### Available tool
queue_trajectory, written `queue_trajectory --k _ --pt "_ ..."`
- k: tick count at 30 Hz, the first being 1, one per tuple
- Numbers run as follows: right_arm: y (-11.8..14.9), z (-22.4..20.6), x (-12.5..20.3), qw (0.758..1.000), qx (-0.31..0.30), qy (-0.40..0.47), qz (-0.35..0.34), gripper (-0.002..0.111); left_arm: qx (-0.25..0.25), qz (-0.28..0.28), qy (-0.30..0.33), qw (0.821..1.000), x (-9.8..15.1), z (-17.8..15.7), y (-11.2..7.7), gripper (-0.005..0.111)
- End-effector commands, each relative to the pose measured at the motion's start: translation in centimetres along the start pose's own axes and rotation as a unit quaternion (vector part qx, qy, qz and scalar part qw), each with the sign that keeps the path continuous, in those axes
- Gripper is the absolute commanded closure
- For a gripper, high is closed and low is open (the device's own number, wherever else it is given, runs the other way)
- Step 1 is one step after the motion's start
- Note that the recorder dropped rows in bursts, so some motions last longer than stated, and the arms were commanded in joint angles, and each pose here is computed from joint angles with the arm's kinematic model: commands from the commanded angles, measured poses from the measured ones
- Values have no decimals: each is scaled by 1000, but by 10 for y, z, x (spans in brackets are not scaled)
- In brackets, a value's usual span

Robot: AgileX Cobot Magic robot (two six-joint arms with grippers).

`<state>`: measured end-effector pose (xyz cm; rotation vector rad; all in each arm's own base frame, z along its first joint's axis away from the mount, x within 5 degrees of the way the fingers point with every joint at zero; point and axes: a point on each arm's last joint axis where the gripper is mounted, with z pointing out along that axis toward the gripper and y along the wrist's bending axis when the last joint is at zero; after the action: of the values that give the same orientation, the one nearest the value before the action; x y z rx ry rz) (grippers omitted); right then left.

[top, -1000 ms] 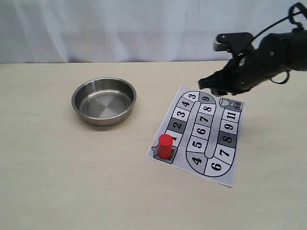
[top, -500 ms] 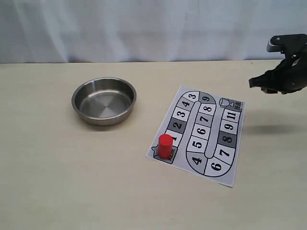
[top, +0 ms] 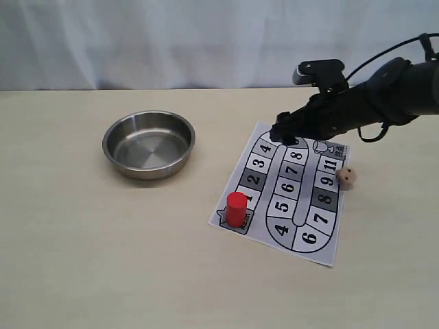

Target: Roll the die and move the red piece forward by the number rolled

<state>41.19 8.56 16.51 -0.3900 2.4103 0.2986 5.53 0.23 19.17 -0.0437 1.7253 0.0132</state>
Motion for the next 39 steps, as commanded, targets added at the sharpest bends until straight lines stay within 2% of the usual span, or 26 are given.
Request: queue_trajectory --k 1,4,11,14,17,20,29,33,39 --pt "-4 -1 -7 1000 21 -23 2 26 1 -3 -6 1000 -1 0 0 107" --pt "-16 -4 -6 998 31 -25 39 26 1 -3 -6 1000 -1 0 0 107" --pt "-26 -6 -4 998 34 -21 49 27 1 -3 -6 1000 -1 0 0 107" --pt "-25 -6 -3 998 30 -17 49 31 1 -3 -6 1000 -1 0 0 107" --pt "-24 -10 -3 999 25 -3 38 41 1 -3 -6 1000 -1 0 0 107" --pt "-22 -23 -5 999 28 14 41 57 0 -3 -4 1000 0 0 0 107" --pt "-22 -71 4 985 90 137 53 104 0 -3 -4 1000 0 0 0 107" --pt "-21 -83 12 977 105 173 62 104 0 -3 -4 1000 0 0 0 107" --pt "-16 -96 29 975 108 181 68 104 0 -3 -4 1000 0 0 0 107"
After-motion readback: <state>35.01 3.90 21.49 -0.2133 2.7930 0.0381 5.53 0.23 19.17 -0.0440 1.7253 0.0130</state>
